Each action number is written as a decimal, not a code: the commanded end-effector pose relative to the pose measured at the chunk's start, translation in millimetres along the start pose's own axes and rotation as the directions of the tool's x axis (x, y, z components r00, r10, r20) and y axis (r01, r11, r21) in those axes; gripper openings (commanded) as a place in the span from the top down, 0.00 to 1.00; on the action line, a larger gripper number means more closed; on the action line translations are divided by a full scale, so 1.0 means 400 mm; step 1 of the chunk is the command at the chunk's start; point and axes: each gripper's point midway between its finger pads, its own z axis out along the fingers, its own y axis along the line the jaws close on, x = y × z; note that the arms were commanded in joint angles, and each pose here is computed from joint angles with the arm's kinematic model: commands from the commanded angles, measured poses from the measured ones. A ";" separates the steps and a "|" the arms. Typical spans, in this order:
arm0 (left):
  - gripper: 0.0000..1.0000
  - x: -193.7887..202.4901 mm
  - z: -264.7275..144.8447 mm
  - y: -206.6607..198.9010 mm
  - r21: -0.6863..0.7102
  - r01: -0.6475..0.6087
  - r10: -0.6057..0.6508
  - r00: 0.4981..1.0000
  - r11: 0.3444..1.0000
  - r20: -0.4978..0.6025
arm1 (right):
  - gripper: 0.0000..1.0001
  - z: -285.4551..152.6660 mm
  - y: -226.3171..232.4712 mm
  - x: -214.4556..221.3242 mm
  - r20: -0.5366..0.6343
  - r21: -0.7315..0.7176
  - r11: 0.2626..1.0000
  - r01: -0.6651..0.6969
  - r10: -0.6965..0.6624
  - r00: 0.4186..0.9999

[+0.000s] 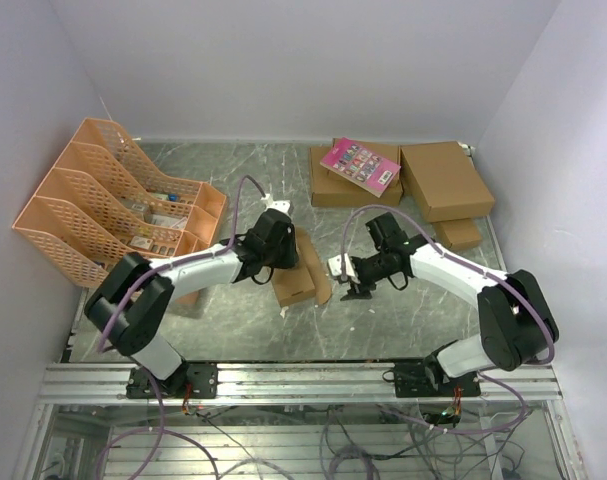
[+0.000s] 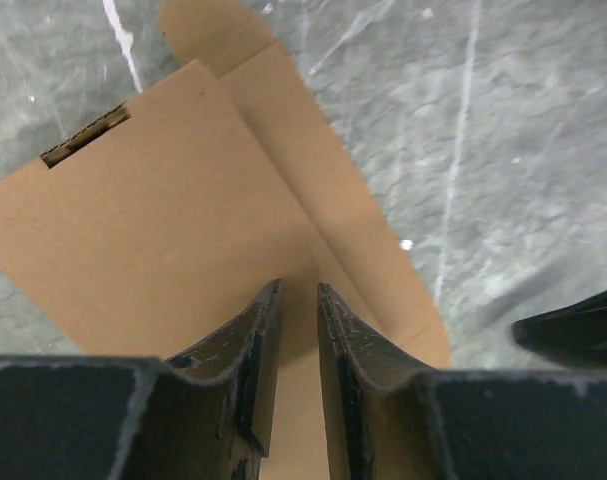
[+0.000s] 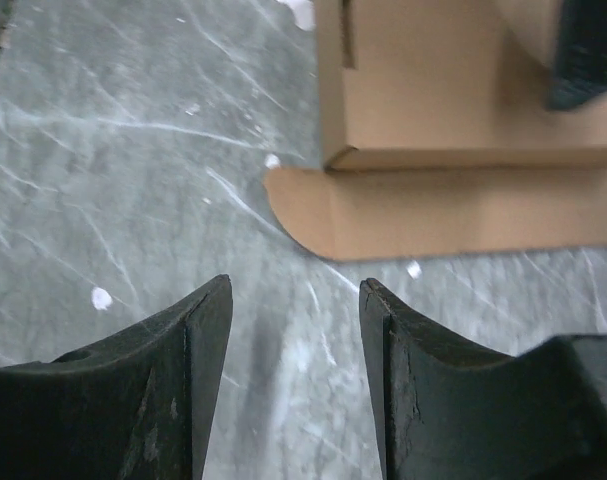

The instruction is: Fold the paper box

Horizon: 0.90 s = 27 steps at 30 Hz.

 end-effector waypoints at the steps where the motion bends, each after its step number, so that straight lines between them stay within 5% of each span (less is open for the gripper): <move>1: 0.68 0.051 0.031 0.024 -0.005 -0.036 0.035 0.996 0.999 -0.081 | 0.47 -0.033 -0.031 0.007 0.018 0.067 0.998 0.018 -0.019 1.000; 10: 0.69 0.094 0.045 0.037 -0.001 -0.057 0.057 0.988 0.998 -0.143 | 0.40 0.015 0.003 0.036 0.006 0.000 0.941 0.340 -0.340 0.940; 27: 0.68 0.094 0.017 0.029 0.074 -0.116 0.124 0.985 0.990 -0.116 | 0.68 0.132 -0.042 0.042 -0.071 0.014 0.889 0.458 -0.456 0.887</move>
